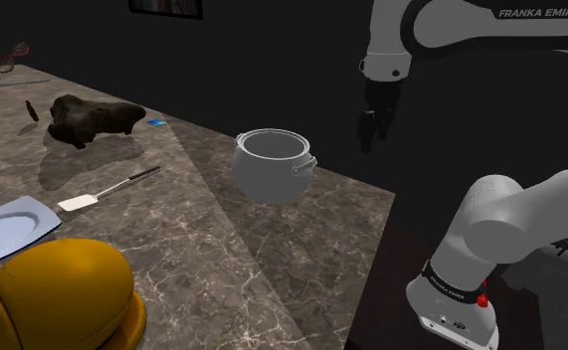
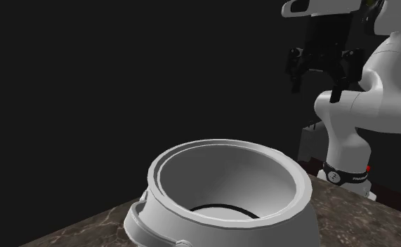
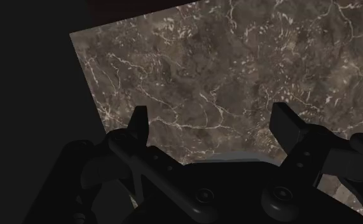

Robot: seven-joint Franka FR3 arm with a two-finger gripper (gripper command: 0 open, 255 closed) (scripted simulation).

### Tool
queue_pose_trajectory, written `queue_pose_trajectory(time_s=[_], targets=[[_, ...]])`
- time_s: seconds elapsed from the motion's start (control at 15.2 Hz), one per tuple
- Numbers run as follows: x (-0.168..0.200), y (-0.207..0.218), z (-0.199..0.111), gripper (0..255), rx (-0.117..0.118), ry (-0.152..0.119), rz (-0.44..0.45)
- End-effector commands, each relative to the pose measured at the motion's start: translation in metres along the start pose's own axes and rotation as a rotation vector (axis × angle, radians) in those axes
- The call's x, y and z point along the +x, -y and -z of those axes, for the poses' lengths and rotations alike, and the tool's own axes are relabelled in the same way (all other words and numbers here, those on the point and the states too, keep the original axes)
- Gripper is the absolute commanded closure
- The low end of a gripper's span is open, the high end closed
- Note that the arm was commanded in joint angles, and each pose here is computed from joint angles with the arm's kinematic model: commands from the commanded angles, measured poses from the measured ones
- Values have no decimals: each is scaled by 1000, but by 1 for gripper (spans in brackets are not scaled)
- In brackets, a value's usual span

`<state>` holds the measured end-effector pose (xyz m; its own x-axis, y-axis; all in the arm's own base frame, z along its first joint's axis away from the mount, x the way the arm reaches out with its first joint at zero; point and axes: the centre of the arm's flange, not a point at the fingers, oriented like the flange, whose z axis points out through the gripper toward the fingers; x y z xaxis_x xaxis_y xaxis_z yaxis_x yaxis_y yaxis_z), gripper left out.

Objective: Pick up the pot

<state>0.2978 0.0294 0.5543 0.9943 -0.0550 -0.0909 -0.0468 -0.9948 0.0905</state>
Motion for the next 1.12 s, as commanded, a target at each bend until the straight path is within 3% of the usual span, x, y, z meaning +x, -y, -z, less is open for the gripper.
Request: queue_pose_trajectory(time_s=[0.0,1.06], targets=[[0,0,0,0,0,0,0],[211,-22,-20,0,-11,15,19]])
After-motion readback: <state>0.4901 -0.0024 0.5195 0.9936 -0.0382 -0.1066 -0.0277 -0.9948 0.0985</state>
